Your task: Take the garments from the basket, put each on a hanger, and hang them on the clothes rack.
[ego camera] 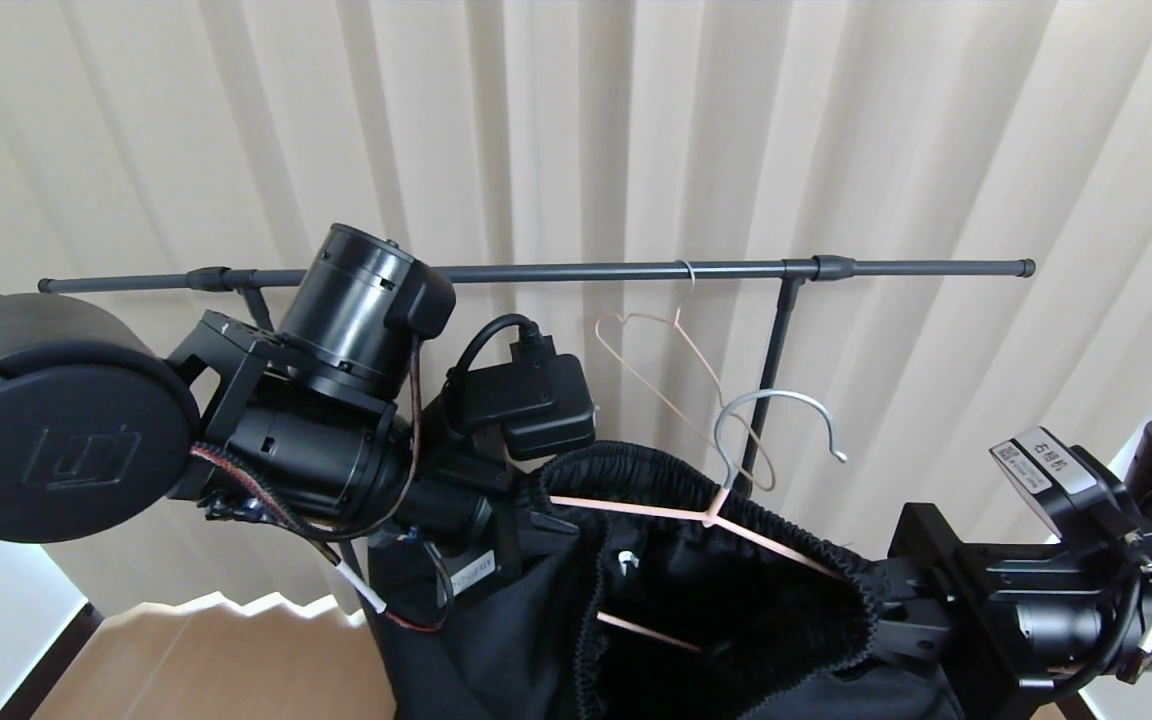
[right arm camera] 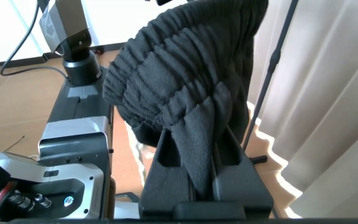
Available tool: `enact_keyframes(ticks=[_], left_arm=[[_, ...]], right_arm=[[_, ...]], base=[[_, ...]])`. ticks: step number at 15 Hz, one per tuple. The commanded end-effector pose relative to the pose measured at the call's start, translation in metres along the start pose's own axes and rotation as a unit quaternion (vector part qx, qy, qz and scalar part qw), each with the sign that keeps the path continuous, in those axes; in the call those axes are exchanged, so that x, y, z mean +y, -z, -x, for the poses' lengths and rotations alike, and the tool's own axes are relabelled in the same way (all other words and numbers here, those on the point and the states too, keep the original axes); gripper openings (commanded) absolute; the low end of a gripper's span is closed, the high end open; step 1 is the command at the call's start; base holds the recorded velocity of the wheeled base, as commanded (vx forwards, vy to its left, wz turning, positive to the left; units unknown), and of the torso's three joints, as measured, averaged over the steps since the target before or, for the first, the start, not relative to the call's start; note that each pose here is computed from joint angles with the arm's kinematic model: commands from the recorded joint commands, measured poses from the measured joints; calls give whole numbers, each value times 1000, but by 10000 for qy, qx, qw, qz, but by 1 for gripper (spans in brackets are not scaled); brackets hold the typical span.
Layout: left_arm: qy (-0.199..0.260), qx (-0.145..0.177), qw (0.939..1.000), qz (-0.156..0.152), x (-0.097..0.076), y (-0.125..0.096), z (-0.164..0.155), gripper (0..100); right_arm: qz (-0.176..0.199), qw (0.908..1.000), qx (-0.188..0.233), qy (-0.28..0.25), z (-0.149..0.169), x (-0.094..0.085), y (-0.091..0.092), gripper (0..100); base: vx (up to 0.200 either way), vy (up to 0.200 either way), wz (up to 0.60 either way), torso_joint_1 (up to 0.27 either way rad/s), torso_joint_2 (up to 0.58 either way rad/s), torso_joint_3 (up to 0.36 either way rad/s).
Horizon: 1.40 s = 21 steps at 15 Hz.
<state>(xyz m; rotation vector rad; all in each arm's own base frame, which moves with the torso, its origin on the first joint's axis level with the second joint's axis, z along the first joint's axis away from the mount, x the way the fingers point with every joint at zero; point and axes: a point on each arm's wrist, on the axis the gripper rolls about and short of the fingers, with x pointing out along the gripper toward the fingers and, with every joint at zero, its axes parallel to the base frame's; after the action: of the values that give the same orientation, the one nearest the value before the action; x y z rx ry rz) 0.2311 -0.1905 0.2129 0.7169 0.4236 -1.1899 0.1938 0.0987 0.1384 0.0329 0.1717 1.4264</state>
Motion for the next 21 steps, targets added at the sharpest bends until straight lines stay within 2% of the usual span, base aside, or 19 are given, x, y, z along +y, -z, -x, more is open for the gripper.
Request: enact_keyframes(ticks=[1, 7, 8, 12, 13, 15, 21], left_arm=[[-40, -8, 10000, 0, -2, 1, 4, 0], [-499, -162, 9986, -102, -5, 9, 1, 0], [-537, -197, 9983, -118, -5, 9, 2, 0], [-654, -309, 9973, -111, -6, 6, 13, 0], [-792, -361, 9962, 49, -6, 6, 23, 0], [-915, -380, 9950, 134, -7, 9, 33, 0], [-1157, -355, 9914, 506, -4, 21, 48, 0]], right_arm=[[-24, 10000, 11, 4, -1, -2, 1, 0], [-35, 10000, 5, 65, -2, -4, 0, 0], [-35, 10000, 5, 65, -2, -4, 0, 100], [-18, 9998, -24, 180, 0, -8, -3, 100], [12, 9993, -71, 355, 7, -13, -4, 100], [63, 9982, -140, 577, 17, -19, -8, 100], [112, 9973, -187, 708, 22, -23, -11, 100]], base=[[0, 0, 0, 0, 0, 0], [0, 0, 0, 0, 0, 0], [0, 0, 0, 0, 0, 0], [0, 0, 0, 0, 0, 0], [0, 0, 0, 0, 0, 0], [0, 0, 0, 0, 0, 0], [0, 0, 0, 0, 0, 0]])
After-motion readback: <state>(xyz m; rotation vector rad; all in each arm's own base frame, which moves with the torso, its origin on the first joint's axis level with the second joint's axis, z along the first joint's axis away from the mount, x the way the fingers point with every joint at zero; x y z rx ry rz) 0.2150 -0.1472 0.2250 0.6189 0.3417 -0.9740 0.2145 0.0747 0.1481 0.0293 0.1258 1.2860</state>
